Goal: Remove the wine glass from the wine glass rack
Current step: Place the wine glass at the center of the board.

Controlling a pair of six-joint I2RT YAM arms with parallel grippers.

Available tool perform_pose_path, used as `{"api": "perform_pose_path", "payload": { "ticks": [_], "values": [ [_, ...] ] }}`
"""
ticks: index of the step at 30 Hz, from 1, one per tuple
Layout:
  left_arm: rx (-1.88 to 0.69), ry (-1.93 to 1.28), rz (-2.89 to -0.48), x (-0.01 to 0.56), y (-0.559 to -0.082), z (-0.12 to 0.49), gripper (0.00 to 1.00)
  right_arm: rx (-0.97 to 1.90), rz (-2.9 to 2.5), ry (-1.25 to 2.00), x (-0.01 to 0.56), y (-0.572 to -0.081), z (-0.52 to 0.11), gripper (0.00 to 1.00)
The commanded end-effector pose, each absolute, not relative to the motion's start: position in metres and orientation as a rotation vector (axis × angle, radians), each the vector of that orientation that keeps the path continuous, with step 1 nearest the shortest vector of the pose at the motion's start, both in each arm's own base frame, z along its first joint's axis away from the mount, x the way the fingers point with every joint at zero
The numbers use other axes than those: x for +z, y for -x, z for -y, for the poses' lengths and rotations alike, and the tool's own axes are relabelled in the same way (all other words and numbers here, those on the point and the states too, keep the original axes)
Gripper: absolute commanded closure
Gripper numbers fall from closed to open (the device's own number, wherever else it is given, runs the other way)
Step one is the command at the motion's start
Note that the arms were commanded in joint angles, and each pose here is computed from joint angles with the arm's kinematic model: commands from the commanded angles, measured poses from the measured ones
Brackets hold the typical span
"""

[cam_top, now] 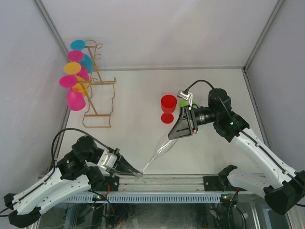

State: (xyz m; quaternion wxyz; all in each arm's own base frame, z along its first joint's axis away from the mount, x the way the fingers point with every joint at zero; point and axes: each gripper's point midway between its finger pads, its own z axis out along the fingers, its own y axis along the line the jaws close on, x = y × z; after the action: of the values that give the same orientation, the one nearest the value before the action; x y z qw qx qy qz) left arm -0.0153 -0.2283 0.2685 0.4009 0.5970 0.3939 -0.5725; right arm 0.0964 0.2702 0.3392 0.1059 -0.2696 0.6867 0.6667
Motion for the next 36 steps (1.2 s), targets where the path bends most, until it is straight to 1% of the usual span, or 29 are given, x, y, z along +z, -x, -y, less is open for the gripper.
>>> {"api": "perform_pose_path", "payload": {
  "ticks": [1,3,6,7,14,16,17,18,20,21,23,24,29,31,32,34,36],
  "values": [
    [-1.345,-1.418,-1.055,0.280,-0.008,0.234,1.00,1.994,-1.915,0.871,0.368,-0.084,-0.262,0.61],
    [-1.344,-1.419,-1.061,0.279,-0.008,0.234,1.00,2.006,-1.904,0.877,0.369,-0.083,-0.262,0.77],
    [-1.338,-1.417,-1.071,0.278,-0.009,0.234,1.00,2.004,-1.890,0.873,0.371,-0.083,-0.261,0.98],
    [-1.332,-1.416,-1.077,0.277,-0.010,0.234,1.00,1.997,-1.885,0.867,0.372,-0.084,-0.261,1.00],
    [-1.330,-1.418,-1.092,0.275,-0.012,0.236,1.00,1.965,-1.867,0.842,0.373,-0.086,-0.261,1.00],
    [-1.329,-1.418,-1.089,0.276,-0.012,0.236,0.97,1.956,-1.873,0.831,0.371,-0.087,-0.262,1.00],
    [-1.325,-1.418,-1.086,0.277,-0.012,0.236,0.91,1.951,-1.877,0.826,0.370,-0.088,-0.262,1.00],
    [-1.320,-1.418,-1.083,0.277,-0.013,0.235,0.82,1.943,-1.885,0.815,0.369,-0.089,-0.262,1.00],
    [-1.315,-1.420,-1.078,0.277,-0.012,0.234,0.77,1.916,-1.907,0.766,0.366,-0.094,-0.264,1.00],
    [-1.311,-1.424,-1.079,0.276,-0.012,0.234,0.71,1.903,-1.914,0.748,0.366,-0.096,-0.264,1.00],
    [-1.295,-1.421,-1.083,0.275,-0.013,0.232,0.52,1.904,-1.899,0.764,0.367,-0.093,-0.262,1.00],
    [-1.290,-1.420,-1.088,0.274,-0.013,0.231,0.47,1.901,-1.891,0.769,0.368,-0.092,-0.262,1.00],
    [-1.247,-1.400,-1.080,0.277,-0.016,0.226,0.28,1.863,-1.884,0.769,0.369,-0.092,-0.259,1.00],
    [-1.223,-1.392,-1.075,0.279,-0.017,0.224,0.23,1.807,-1.925,0.742,0.363,-0.096,-0.258,1.00],
    [-1.210,-1.384,-1.074,0.281,-0.018,0.223,0.19,1.754,-1.945,0.721,0.359,-0.100,-0.257,1.00],
    [-1.176,-1.356,-1.080,0.283,-0.024,0.222,0.01,1.630,-1.998,0.677,0.347,-0.108,-0.255,1.00],
    [-1.133,-1.318,-1.094,0.286,-0.032,0.220,0.00,1.521,-2.028,0.665,0.338,-0.113,-0.252,1.00]
  ]
}}
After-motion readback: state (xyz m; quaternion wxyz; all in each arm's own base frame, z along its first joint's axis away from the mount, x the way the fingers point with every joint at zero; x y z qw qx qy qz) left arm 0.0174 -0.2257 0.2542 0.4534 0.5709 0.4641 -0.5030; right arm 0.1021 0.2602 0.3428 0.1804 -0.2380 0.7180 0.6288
